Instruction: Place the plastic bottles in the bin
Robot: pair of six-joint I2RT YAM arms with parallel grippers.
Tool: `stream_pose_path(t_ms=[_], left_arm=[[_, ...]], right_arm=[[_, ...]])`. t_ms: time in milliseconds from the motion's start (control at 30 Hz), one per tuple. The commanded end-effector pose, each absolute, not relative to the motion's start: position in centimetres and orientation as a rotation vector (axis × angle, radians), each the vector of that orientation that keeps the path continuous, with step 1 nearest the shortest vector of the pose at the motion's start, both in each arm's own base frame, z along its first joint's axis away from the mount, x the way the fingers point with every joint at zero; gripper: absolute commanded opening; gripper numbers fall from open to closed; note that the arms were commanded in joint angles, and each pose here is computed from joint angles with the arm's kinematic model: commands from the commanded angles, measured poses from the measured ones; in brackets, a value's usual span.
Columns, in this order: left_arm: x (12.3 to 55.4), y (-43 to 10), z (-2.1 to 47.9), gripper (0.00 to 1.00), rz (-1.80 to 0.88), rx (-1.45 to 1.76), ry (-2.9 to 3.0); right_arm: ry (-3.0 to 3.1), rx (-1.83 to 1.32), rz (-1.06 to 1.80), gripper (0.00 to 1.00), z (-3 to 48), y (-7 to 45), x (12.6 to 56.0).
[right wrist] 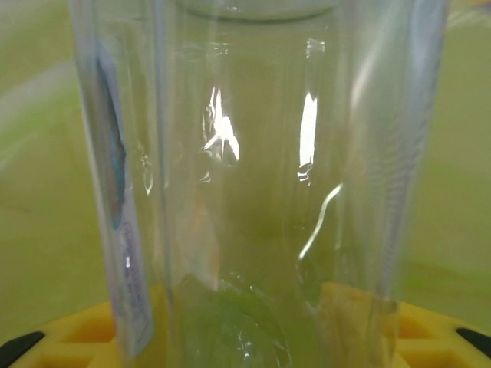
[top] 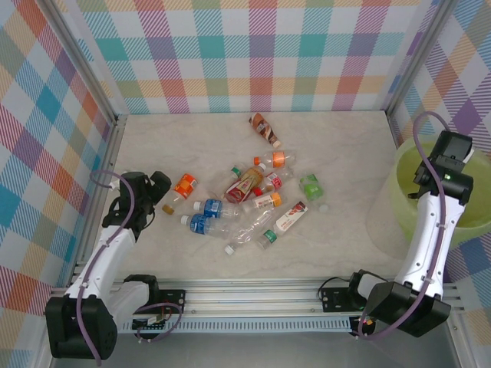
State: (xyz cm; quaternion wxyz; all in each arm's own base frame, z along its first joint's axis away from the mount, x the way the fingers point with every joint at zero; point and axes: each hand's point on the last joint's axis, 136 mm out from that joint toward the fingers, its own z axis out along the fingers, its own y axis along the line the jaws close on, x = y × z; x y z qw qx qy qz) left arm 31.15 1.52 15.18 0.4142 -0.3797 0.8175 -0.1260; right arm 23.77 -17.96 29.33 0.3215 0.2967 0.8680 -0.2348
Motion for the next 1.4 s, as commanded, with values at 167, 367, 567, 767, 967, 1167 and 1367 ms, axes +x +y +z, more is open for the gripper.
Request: stream_pose_path(t_ms=[167, 367, 567, 767, 967, 1167, 1367], left_arm=[[31.7, 3.3, 15.3, 1.00, -0.231, -0.959, 2.051], [32.1, 3.2, 14.8, 1.00, -0.234, -0.941, 2.082], [32.2, 3.1, 14.3, 1.00, -0.202, -0.916, 2.164], [32.6, 2.0, 13.4, 1.00, -0.264, -0.891, 2.208], [32.8, 0.9, 12.1, 1.00, -0.332, -0.857, 2.240], [34.4, 0.0, 10.9, 1.00, -0.378, -0.764, 2.216], [36.0, -2.1, 8.8, 1.00, -0.332, -0.545, 2.330]], right_arm=[[2.327, 0.874, -0.585, 0.74, 28.3, -17.9, 23.3], [2.293, 0.855, -0.512, 0.81, 29.5, -16.8, 23.4], [2.215, 0.814, -0.361, 0.86, 31.7, -14.7, 23.6], [2.116, 0.726, -0.121, 1.00, 34.6, -10.8, 24.3], [2.026, 0.596, 0.121, 1.00, 36.7, -5.5, 25.0], [1.911, 0.376, 0.512, 1.00, 37.9, 1.5, 26.3], [1.872, 0.239, 0.682, 1.00, 37.8, 5.5, 27.7]])
